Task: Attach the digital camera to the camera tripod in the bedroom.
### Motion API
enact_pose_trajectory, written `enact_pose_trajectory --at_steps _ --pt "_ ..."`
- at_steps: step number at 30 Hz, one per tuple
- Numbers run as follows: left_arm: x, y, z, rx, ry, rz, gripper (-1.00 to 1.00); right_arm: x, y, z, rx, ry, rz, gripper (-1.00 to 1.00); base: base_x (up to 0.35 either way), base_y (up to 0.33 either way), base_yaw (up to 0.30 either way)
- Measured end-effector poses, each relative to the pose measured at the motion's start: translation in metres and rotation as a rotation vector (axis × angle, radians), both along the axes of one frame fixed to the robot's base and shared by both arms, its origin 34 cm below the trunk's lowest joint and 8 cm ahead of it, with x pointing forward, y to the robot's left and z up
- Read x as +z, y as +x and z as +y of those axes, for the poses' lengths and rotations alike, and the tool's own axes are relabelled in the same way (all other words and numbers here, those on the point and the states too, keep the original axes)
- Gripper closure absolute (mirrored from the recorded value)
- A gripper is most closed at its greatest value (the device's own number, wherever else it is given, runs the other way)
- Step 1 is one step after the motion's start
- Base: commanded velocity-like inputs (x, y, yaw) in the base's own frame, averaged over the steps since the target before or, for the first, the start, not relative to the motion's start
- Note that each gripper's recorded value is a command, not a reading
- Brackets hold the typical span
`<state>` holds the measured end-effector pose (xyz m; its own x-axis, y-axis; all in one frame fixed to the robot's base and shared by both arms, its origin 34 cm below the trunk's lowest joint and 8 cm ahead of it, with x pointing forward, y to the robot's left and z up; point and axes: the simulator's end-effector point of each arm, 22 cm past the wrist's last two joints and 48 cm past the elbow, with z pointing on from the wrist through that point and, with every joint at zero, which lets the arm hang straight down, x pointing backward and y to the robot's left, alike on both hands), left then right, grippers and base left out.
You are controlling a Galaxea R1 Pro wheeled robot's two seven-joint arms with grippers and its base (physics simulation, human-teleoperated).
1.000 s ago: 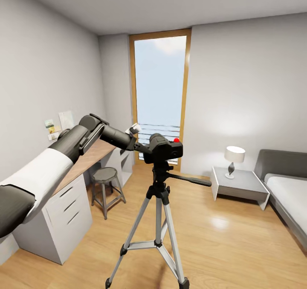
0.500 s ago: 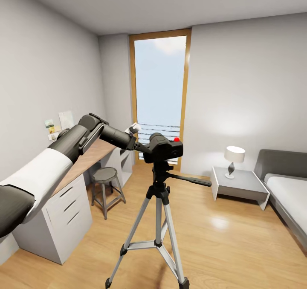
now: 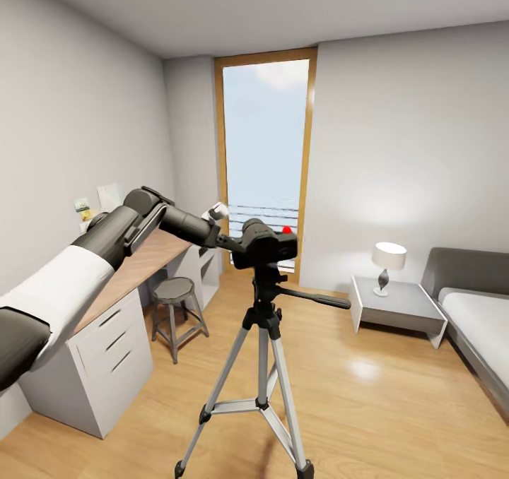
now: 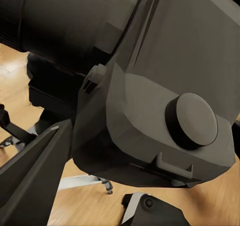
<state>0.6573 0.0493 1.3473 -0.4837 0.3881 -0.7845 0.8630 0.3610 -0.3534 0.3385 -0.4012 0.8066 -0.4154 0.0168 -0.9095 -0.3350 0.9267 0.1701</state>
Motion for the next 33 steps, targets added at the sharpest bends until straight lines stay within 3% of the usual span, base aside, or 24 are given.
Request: enact_pose_trajectory --at_steps 11,25,33 --pt "-0.001 0.006 0.019 0.033 0.005 0.0 1.0 0.0 0.0 0.001 0.005 -0.002 -0.003 -1.0 0.0 0.0 0.0" --pt "0.006 0.002 0.015 0.015 0.006 -0.026 1.0 0.002 0.0 0.003 0.019 -0.004 -0.014 -1.0 0.0 0.0 0.0" --pt "0.007 0.0 0.012 0.006 0.01 -0.035 1.0 0.024 0.023 -0.007 0.052 -0.065 -0.099 -1.0 0.0 0.0 0.0"
